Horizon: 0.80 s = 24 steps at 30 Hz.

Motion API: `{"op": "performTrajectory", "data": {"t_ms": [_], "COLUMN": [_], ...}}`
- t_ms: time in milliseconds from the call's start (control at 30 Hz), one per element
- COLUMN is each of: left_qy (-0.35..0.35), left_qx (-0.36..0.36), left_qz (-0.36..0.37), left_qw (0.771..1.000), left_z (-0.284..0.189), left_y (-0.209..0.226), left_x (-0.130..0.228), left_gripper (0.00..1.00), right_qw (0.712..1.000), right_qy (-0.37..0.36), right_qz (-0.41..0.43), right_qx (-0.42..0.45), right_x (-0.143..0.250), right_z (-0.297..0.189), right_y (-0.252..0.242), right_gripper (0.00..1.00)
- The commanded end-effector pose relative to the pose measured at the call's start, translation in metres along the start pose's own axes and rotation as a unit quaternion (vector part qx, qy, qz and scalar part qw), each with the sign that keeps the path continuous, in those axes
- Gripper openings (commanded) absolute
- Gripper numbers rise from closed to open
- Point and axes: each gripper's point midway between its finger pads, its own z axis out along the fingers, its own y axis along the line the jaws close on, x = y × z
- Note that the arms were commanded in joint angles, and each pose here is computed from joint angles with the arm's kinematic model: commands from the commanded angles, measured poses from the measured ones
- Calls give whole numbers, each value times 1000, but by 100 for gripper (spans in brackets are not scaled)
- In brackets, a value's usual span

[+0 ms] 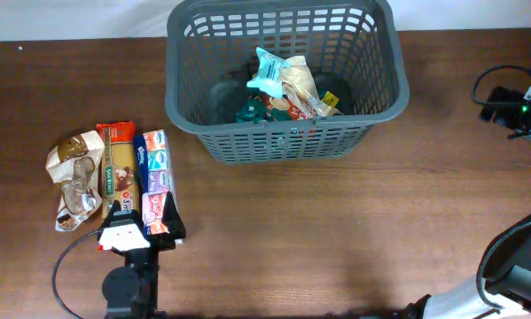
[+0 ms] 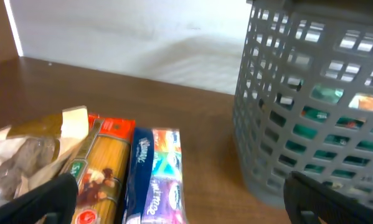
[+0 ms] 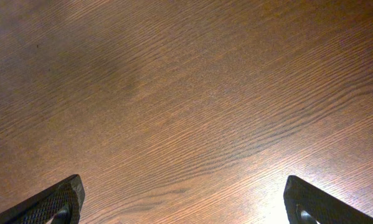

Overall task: Pack container
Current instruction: 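Move the left gripper to the tissue boxes and grasp them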

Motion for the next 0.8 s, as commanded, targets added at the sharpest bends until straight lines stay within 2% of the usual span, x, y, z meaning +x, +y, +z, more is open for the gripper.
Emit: {"op": "performTrajectory", "data": {"t_ms": [0, 167, 267, 400, 567, 767], "left_qy": [0, 46, 111, 226, 318, 406], "left_qx": [-32, -150, -187, -205, -211, -84], "left_qz": [7, 22, 43, 52, 50, -3], "left_qw": [999, 987, 975, 951, 923, 910], "left_z": [-10, -15, -1, 30, 79, 117], "left_y": [6, 34, 40, 47, 54, 14], "left_x": [-31, -85, -110, -123, -120, -66], "left_gripper": [99, 99, 99, 99, 99, 99], "right_qw": [1000, 1000, 1000, 1000, 1000, 1000], "right_qy": [-12, -12, -12, -12, -12, -12], "right_qz": [6, 6, 6, 6, 6, 6], "right_qx": [-2, -1, -2, -2, -2, -1], "right_x": [-3, -3, -3, -3, -3, -3], "right_z": [-10, -10, -10, -10, -10, -10], "right_y": [1, 1, 1, 1, 1, 1], "right_gripper": [99, 99, 99, 99, 99, 99]}}
